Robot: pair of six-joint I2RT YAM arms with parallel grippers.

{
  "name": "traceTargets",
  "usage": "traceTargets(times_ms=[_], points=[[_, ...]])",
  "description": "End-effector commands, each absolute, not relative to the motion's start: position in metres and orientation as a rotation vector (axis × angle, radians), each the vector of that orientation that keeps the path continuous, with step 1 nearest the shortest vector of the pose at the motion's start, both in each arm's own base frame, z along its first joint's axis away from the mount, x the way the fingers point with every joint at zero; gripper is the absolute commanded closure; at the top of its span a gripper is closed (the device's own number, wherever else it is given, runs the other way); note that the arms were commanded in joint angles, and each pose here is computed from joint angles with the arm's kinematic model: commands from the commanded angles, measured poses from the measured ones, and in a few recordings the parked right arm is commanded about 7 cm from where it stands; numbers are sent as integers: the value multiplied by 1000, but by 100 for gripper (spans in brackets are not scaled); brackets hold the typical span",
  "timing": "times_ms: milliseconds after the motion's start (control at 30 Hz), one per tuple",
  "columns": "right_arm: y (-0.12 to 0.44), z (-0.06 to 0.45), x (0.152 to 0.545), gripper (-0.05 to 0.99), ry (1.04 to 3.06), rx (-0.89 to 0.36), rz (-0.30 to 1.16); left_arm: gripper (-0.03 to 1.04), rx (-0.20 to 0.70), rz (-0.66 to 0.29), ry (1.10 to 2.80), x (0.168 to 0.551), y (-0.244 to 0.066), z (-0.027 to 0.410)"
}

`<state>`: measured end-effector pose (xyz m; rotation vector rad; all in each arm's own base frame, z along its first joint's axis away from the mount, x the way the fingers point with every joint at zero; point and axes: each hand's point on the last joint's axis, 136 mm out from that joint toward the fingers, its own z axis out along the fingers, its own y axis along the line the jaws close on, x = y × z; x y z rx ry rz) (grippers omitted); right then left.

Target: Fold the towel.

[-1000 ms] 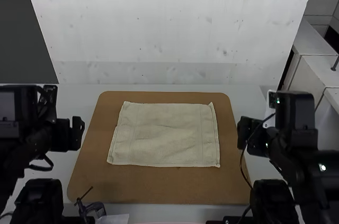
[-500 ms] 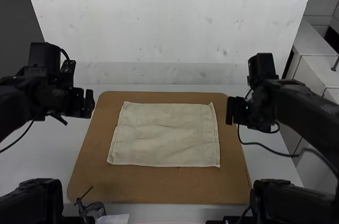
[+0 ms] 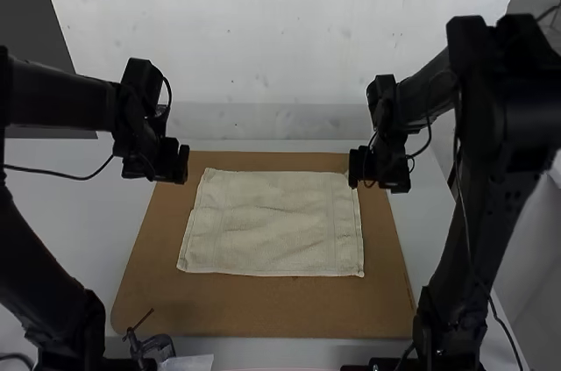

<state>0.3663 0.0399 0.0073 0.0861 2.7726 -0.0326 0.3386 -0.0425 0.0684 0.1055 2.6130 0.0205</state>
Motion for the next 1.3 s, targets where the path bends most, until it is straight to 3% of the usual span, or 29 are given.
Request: traceTargets(times_ms=[0,300,533,667,800,933,1267], points=[[49,1,393,-2,2768,83,-47,5,80,33,2573,359,-44,81],[57,-26,435,-2,2795,83,-23,5,80,23,2541,367,-43,89],[66,-36,447,-1,2817,80,28,5,82,0,2546,368,-40,86],[71,-46,446,20,2845,73,16,5,81,-4,2560,368,-41,80],[71,-57,436,63,2895,56,-64,5,87,-8,2586,369,-42,68],[69,-61,434,89,2898,48,-108,7,101,-41,2621,377,-49,54],[66,-64,429,92,2912,49,-133,7,152,-84,2657,420,-79,27]])
